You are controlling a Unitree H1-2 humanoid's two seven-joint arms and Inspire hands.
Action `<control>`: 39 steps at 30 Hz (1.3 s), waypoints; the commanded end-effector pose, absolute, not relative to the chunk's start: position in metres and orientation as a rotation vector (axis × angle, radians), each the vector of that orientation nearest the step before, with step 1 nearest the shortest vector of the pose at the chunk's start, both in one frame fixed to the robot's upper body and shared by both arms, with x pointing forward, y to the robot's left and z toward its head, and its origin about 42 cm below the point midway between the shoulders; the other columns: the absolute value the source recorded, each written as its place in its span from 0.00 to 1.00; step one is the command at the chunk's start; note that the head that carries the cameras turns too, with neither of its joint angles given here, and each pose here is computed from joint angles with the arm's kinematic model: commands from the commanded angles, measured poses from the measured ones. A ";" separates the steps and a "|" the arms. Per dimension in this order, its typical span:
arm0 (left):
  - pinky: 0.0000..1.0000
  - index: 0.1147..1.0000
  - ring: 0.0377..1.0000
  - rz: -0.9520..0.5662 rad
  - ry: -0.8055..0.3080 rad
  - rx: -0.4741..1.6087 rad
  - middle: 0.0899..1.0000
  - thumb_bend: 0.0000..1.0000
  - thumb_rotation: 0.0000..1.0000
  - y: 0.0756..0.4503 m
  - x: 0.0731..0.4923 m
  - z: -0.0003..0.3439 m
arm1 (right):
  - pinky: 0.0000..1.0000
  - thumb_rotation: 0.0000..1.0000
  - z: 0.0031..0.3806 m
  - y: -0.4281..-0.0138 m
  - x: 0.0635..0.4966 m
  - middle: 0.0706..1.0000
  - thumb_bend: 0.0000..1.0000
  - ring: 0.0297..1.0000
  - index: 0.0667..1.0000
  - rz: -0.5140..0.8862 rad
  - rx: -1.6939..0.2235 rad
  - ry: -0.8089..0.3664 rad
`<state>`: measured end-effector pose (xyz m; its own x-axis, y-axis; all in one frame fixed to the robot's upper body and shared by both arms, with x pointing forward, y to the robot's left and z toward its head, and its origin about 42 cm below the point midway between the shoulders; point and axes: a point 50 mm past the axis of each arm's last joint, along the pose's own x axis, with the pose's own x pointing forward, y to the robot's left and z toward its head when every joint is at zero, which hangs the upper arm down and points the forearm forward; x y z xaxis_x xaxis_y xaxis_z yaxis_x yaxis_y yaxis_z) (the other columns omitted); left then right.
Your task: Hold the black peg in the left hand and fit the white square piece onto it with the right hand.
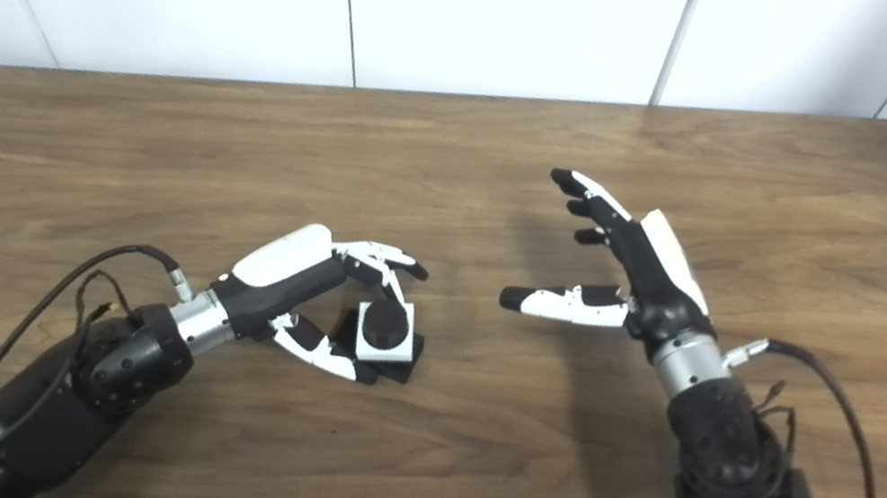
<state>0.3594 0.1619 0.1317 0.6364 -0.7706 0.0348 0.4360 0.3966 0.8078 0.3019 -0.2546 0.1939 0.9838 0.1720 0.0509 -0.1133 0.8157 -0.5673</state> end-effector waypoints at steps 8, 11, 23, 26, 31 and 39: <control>0.79 0.43 0.85 -0.613 -0.158 1.044 0.82 0.52 0.08 0.180 0.347 0.092 | 0.80 0.36 0.194 -0.244 0.299 0.92 0.86 0.91 0.88 0.104 -0.534 -0.158; 0.80 0.43 0.84 -0.544 -0.133 1.037 0.82 0.52 0.08 0.178 0.343 0.089 | 0.80 0.35 0.191 -0.243 0.296 0.92 0.86 0.91 0.88 0.102 -0.523 -0.160; 0.77 0.43 0.80 -0.203 -0.009 0.937 0.80 0.52 0.08 0.161 0.327 0.081 | 0.82 0.35 0.182 -0.234 0.291 0.90 0.86 0.89 0.86 0.070 -0.495 -0.153; 0.73 0.43 0.80 -0.143 0.001 0.903 0.81 0.52 0.08 0.156 0.325 0.080 | 0.82 0.33 0.179 -0.228 0.290 0.89 0.86 0.89 0.85 0.053 -0.462 -0.159; 0.61 0.72 0.75 -0.060 -0.009 0.706 0.82 0.71 0.20 0.147 0.319 0.082 | 0.80 0.30 0.174 -0.216 0.286 0.87 0.81 0.88 0.83 0.018 -0.414 -0.163; 0.71 0.97 0.84 -0.062 -0.021 0.493 0.89 0.69 0.31 0.139 0.313 0.088 | 0.79 0.28 0.165 -0.210 0.284 0.87 0.79 0.86 0.82 0.001 -0.376 -0.172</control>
